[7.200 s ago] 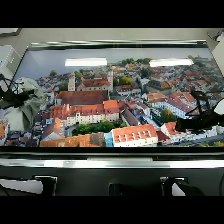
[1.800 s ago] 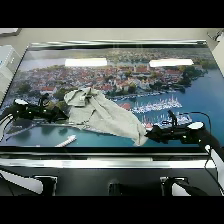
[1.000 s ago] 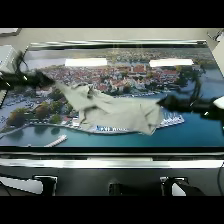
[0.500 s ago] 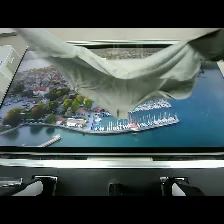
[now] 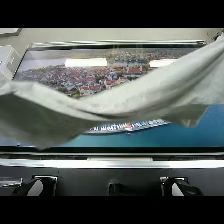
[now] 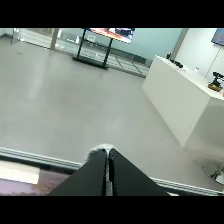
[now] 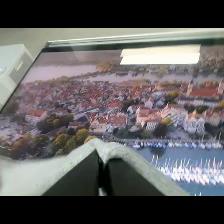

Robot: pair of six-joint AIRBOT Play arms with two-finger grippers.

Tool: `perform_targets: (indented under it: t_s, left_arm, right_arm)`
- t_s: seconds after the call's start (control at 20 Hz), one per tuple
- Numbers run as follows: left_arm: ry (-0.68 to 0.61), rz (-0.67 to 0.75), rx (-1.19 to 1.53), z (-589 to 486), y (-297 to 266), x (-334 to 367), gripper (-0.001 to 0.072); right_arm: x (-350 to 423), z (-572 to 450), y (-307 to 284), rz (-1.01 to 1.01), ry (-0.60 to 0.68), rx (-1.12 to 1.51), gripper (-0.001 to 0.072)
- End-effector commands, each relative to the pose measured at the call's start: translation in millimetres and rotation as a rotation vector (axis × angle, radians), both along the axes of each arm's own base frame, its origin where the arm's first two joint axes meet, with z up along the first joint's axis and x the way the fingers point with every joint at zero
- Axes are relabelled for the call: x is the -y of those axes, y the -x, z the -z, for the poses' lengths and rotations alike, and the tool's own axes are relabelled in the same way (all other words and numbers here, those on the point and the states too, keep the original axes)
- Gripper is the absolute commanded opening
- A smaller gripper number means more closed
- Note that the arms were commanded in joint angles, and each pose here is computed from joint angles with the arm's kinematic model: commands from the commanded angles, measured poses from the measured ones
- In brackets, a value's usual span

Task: Fold the clothes and pants, and hang the long-sleeved shirts on hangers.

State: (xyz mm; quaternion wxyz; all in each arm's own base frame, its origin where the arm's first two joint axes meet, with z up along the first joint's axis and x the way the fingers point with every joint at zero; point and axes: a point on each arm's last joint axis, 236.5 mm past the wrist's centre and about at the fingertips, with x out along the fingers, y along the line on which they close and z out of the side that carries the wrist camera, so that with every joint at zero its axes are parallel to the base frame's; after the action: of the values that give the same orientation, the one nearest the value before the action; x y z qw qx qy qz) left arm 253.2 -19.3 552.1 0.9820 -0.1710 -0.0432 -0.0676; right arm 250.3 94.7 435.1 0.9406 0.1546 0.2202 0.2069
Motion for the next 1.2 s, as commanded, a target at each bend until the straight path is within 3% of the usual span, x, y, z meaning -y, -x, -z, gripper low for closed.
perform_targets:
  t_s: [0.0,0.15,0.3,0.5,0.6,0.75,1.05,1.1,1.15]
  left_arm:
    - [0.110,0.093,-0.085,21.8,-54.2,-4.9,0.0013]
    - [0.137,0.263,-0.279,99.8,-165.7,4.8,0.0013]
    - [0.139,0.388,-0.535,235.6,-275.9,41.2,0.0013]
    - [0.228,0.360,-0.706,401.3,-378.4,71.5,0.0013]
    - [0.258,0.318,-0.721,454.4,-406.6,76.8,0.0013]
    - [0.280,0.247,-0.706,501.7,-432.8,71.8,0.0013]
    - [0.300,0.222,-0.778,549.8,-435.1,57.6,0.0025]
    - [0.301,0.229,-0.792,550.0,-432.2,56.3,0.0051]
    - [0.304,0.241,-0.808,547.3,-427.6,54.7,0.0056]
  right_arm:
    - [6.7,36.7,-28.9,0.037,-0.116,-0.230,0.0036]
    - [9.2,90.4,-76.2,-0.026,-0.150,-0.448,0.0037]
    - [11.8,158.3,-129.5,-0.076,-0.078,-0.589,0.0037]
    - [-3.2,283.2,-189.5,-0.133,0.098,-0.759,0.0038]
    - [-2.1,346.7,-216.8,-0.119,0.174,-0.825,0.0037]
    - [12.5,417.8,-254.6,-0.034,0.180,-0.874,0.0037]
    - [24.2,477.2,-291.4,0.063,0.170,-0.861,0.0038]
    - [24.8,477.6,-294.9,0.071,0.168,-0.850,0.0043]
    - [26.1,475.3,-297.2,0.080,0.166,-0.840,0.0099]
